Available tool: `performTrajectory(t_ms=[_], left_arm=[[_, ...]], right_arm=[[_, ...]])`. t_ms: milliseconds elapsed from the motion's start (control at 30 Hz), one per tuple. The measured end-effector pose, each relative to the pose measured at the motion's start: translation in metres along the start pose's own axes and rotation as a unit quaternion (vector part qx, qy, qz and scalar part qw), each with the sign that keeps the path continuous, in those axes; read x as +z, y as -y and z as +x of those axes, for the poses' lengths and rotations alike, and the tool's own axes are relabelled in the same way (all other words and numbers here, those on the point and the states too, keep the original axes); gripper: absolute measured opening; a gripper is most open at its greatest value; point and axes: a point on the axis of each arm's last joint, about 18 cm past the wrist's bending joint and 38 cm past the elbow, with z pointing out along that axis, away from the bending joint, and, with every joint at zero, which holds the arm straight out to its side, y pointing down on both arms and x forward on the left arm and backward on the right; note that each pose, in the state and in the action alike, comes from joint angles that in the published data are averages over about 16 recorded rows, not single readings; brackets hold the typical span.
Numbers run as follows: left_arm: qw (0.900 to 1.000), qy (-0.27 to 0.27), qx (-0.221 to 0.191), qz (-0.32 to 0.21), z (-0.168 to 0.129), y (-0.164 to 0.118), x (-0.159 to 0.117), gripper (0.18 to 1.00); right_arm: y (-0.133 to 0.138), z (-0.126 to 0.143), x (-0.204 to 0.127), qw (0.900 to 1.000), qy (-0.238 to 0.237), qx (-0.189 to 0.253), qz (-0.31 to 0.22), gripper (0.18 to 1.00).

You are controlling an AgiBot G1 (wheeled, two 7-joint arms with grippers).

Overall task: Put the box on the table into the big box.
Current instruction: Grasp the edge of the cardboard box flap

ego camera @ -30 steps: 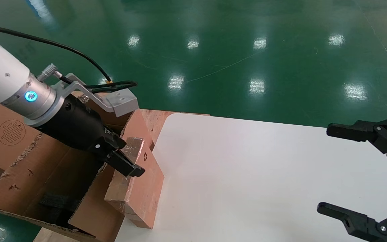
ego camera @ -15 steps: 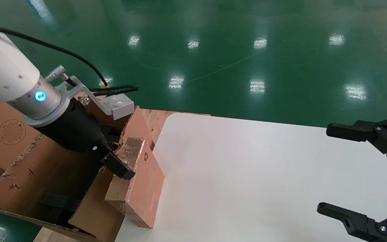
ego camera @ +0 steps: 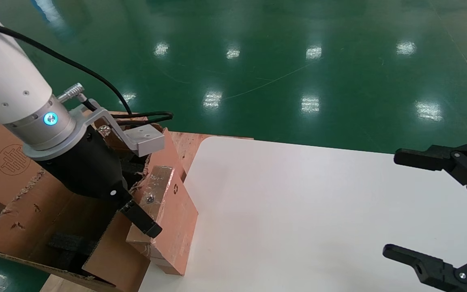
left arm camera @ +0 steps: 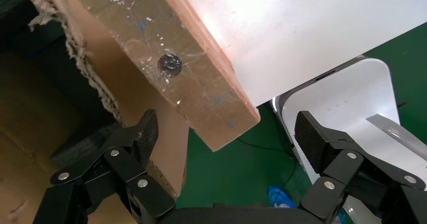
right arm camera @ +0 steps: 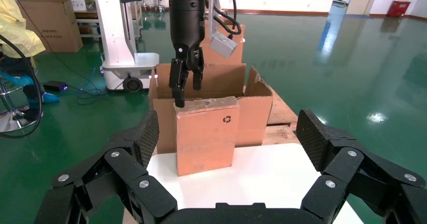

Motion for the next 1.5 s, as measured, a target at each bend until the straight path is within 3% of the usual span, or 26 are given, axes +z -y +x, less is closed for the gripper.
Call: performTrajectory(t_ms=[667, 1033, 1233, 1500], left_arm=[[0.9994, 0.012, -0.029, -0.012, -0.001, 0.002, -0.002, 1.001], [0.9984, 0.021, -0.048, -0.021, -0.026, -0.009, 0.020, 1.001], [0.9984, 0.017, -0.053, -0.008, -0.038, -0.013, 0.034, 1.001], [0.9982, 0.014, -0.057, 0.015, -0.042, -0.010, 0.031, 1.001]], right_arm=[[0.000, 0.000, 0.000, 1.000, 0.000, 0.000, 0.000, 1.001], [0.000, 0.000, 0.000, 1.000, 0.000, 0.000, 0.000, 1.001], [0.000, 0.000, 0.000, 1.000, 0.000, 0.000, 0.000, 1.001], [0.000, 0.000, 0.000, 1.000, 0.000, 0.000, 0.000, 1.001]])
